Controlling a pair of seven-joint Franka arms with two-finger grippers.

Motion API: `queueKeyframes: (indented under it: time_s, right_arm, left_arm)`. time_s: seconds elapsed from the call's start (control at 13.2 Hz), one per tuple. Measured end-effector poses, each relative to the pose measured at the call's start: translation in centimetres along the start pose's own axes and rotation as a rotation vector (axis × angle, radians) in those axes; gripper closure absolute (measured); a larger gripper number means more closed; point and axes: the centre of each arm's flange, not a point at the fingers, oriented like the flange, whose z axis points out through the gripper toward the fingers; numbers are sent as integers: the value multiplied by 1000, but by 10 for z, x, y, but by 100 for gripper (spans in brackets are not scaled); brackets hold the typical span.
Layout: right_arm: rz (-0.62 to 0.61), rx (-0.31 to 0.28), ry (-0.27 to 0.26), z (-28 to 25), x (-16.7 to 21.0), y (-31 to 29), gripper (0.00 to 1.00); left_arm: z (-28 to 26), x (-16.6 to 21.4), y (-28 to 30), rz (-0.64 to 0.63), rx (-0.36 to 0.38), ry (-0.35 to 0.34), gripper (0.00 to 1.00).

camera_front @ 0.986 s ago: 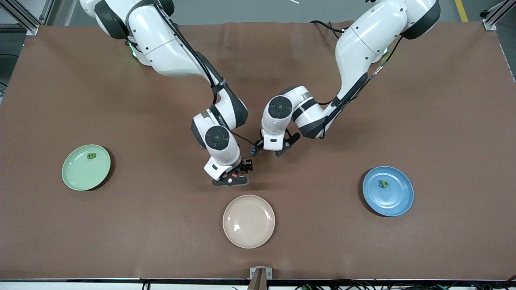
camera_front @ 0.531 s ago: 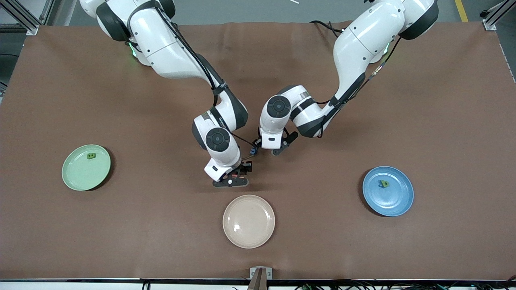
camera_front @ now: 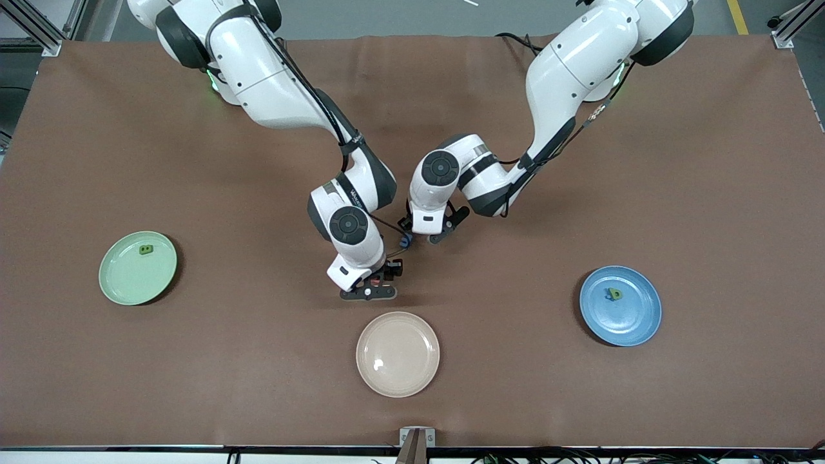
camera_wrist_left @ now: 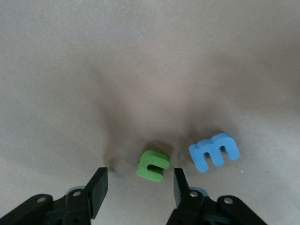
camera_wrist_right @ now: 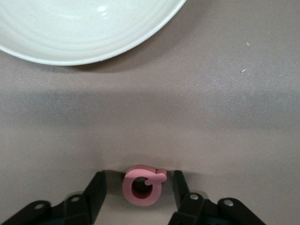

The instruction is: Sort upper and lower case letters into plates

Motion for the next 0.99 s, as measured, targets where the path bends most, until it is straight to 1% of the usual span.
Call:
queueKeyframes:
  time_s: [0.08,0.15,0.23,0.3,0.38,0.45,0.53,0.61,0.91,0.99]
  right_arm:
    - [0,1,2,-1,1,0,49]
    - [0,1,3,-1,1,0,50]
    - [0,0,4,-2,2,0,57]
    - [0,0,4,-2,1,0,57]
    - [0,0,3,-2,2,0,62]
    - [0,0,3,-2,1,0,62]
    - [0,0,3,-2,1,0,64]
    - [0,0,3,-2,1,0,64]
    - [6,0,14,-12,8,2,64]
    - [14,-12,-1,-20,13,8,64]
  left_arm:
    - [2,0,0,-1,0,-2,37]
    - [1,1,1,-2,-3,-2,37]
    - [0,1,2,-3,-5,-2,39]
    - [0,2,2,-3,-7,-1,39]
    - [-1,2,3,-4,-8,-1,47]
    - [-2,2,3,-4,-9,-2,56]
    - [-2,2,4,-5,-11,-1,57]
    - [-3,2,4,-5,-12,-1,60]
    - [-5,9,6,-14,-18,4,61]
    - [-6,12,7,-18,-20,5,67]
